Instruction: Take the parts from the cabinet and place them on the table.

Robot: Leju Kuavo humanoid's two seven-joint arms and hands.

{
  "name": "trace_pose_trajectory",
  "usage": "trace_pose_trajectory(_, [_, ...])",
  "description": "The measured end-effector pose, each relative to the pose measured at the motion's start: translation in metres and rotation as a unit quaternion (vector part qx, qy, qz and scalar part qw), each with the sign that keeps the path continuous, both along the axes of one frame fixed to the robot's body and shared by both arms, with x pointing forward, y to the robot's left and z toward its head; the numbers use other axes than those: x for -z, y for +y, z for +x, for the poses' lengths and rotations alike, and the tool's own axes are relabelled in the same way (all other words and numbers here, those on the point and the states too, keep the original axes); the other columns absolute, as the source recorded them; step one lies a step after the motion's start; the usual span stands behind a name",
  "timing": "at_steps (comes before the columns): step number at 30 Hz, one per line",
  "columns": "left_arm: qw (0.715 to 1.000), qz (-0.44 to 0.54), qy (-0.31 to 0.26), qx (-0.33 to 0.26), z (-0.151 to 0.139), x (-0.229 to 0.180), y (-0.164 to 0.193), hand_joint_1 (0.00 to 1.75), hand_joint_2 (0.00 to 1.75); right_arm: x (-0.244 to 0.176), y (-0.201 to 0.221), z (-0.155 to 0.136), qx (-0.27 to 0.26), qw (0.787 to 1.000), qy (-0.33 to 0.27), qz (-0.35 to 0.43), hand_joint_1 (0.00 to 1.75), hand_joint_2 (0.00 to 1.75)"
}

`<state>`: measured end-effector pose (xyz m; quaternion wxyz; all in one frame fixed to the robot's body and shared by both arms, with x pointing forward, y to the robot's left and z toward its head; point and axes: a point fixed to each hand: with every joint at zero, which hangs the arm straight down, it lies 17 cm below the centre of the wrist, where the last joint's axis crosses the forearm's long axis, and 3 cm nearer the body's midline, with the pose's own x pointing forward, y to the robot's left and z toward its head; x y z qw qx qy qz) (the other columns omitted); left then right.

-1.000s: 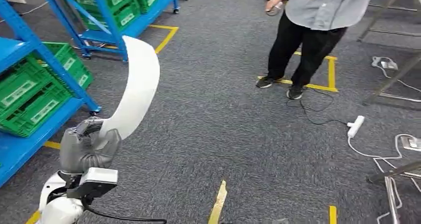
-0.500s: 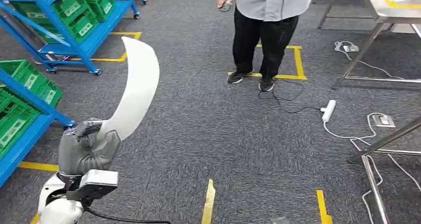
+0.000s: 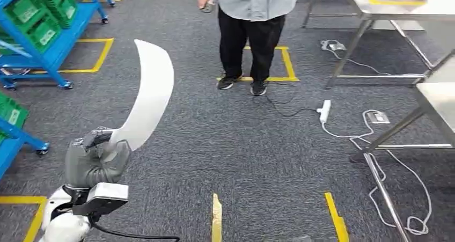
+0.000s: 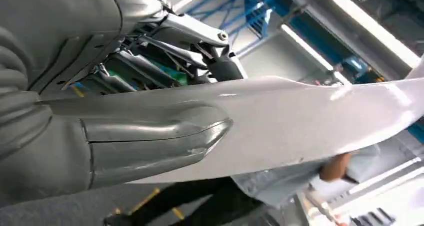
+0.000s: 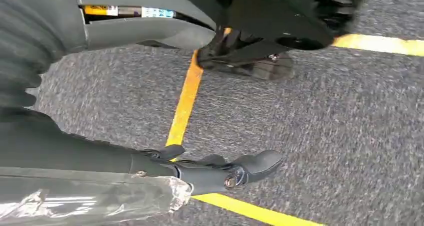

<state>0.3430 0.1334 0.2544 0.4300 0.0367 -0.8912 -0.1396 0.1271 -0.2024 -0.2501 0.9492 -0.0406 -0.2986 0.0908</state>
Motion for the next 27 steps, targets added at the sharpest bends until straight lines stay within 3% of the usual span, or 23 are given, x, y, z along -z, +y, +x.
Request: trace_pose_trajectory(27, [1.000,0.004,-0.006,0.011,0.0019,-0.0047,-0.0036,1.75,1.75,0.0003,0.0012,-0.0029,0.001,1.000,0.001,0.004,0.00,1.75])
